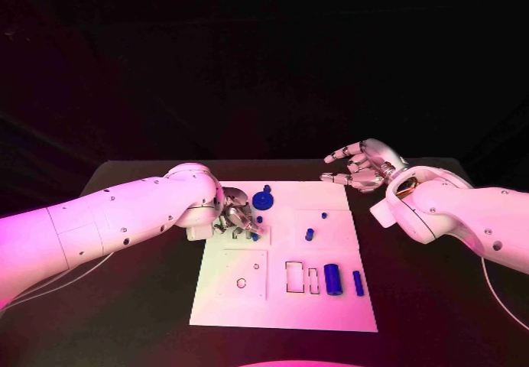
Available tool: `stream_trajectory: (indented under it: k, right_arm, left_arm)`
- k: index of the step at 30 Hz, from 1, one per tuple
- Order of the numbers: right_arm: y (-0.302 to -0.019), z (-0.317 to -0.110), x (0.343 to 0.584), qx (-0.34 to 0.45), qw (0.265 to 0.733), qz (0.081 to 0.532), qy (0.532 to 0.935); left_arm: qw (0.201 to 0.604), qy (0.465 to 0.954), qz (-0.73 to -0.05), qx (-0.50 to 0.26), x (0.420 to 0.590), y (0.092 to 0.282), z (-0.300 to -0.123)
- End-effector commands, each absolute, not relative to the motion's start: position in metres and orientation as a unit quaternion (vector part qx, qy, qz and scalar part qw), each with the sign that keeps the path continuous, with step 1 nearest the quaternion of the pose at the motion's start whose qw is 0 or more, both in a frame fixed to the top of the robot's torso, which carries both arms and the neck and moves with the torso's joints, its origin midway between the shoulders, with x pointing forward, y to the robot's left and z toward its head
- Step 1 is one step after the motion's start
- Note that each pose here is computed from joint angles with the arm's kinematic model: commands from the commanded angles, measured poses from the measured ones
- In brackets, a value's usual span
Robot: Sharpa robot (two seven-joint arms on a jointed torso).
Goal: Assemble the parts on the task board
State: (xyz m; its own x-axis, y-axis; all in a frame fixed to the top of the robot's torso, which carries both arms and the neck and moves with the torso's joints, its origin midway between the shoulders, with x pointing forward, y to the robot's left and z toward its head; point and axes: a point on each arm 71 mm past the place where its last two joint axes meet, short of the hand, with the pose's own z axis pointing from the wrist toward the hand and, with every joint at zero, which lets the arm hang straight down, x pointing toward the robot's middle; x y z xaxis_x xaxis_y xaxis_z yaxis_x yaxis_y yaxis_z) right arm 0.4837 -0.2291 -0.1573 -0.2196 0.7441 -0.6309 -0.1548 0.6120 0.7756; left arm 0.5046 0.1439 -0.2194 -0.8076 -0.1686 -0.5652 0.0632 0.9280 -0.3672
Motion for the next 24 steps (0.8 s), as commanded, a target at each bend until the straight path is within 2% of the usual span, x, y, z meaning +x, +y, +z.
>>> stream_trajectory:
  k: [1, 17, 24]
  right_arm:
    - [-0.2275, -0.1582, 0.4834, 0.212, 0.581, 0.386, 0.684]
    - [-0.2252, -0.1629, 0.4835, 0.212, 0.572, 0.383, 0.694]
    - [-0.2259, -0.1647, 0.4834, 0.213, 0.569, 0.381, 0.697]
  left_arm:
    - [0.299, 0.936, -0.185, -0.017, 0.5031, 0.1420, -0.2195]
    - [0.303, 0.927, -0.213, -0.055, 0.5032, 0.1409, -0.2177]
    - [0.306, 0.922, -0.222, -0.079, 0.5031, 0.1462, -0.2162]
